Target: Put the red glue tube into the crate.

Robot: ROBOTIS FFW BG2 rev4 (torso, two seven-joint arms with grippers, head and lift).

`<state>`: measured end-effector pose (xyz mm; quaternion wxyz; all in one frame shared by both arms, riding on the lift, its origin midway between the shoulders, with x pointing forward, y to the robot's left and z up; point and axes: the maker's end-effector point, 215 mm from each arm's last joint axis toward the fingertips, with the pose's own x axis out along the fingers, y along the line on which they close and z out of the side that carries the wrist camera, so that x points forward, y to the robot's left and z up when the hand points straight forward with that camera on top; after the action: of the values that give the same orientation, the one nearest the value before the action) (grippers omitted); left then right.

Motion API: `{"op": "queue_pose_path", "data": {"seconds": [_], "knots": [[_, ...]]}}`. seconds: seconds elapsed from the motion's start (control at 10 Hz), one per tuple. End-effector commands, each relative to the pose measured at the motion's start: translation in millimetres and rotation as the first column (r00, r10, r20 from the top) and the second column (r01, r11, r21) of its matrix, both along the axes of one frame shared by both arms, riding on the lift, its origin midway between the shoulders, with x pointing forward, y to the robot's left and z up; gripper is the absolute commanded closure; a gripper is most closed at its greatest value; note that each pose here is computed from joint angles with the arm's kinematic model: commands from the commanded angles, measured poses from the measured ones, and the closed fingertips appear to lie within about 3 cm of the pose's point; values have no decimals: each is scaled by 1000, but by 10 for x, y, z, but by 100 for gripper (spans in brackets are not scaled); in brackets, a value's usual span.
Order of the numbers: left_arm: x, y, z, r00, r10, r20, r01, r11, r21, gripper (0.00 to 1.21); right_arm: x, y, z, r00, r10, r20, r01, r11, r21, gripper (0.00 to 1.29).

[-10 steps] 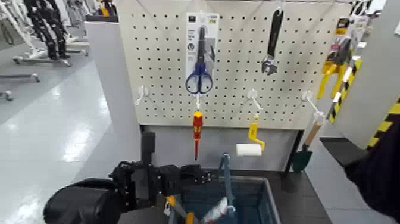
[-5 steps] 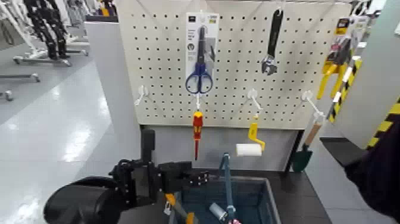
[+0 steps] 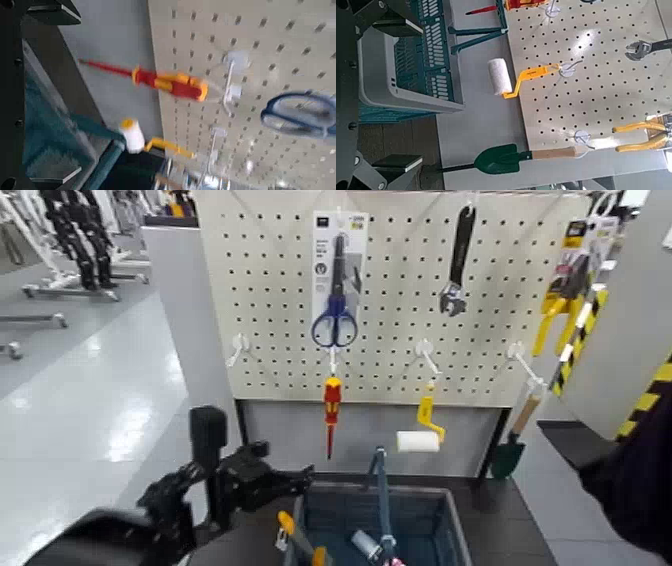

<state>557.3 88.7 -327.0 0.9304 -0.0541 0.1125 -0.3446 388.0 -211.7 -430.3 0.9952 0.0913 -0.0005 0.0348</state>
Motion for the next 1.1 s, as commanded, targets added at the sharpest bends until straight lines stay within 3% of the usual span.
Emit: {"op": "queue_pose_path", "data": {"seconds": [0.1, 0.4, 0.6, 0.7, 1.1], "knots": [[-281, 512, -150, 981, 163, 102, -175, 977, 120, 0, -33, -49, 10, 1000, -25, 7, 25, 1000, 1, 17], [-766, 875, -381, 915, 350, 199, -384, 907, 173, 0, -61, -75, -2, 999, -37, 5, 36, 999, 1, 17], [-1013, 1047, -345, 842, 449, 300, -512, 840, 178, 3, -62, -83, 3, 999, -38, 5, 38, 999, 0, 17], [-1092, 1138, -425, 824, 488, 288, -547, 817, 180, 4, -66, -87, -9, 999, -37, 0, 37, 999, -2, 17], [-1172, 1133, -475, 835, 479, 272, -533, 827, 180, 9, -86, -120, -10, 999, -44, 1, 44, 999, -13, 17]]}}
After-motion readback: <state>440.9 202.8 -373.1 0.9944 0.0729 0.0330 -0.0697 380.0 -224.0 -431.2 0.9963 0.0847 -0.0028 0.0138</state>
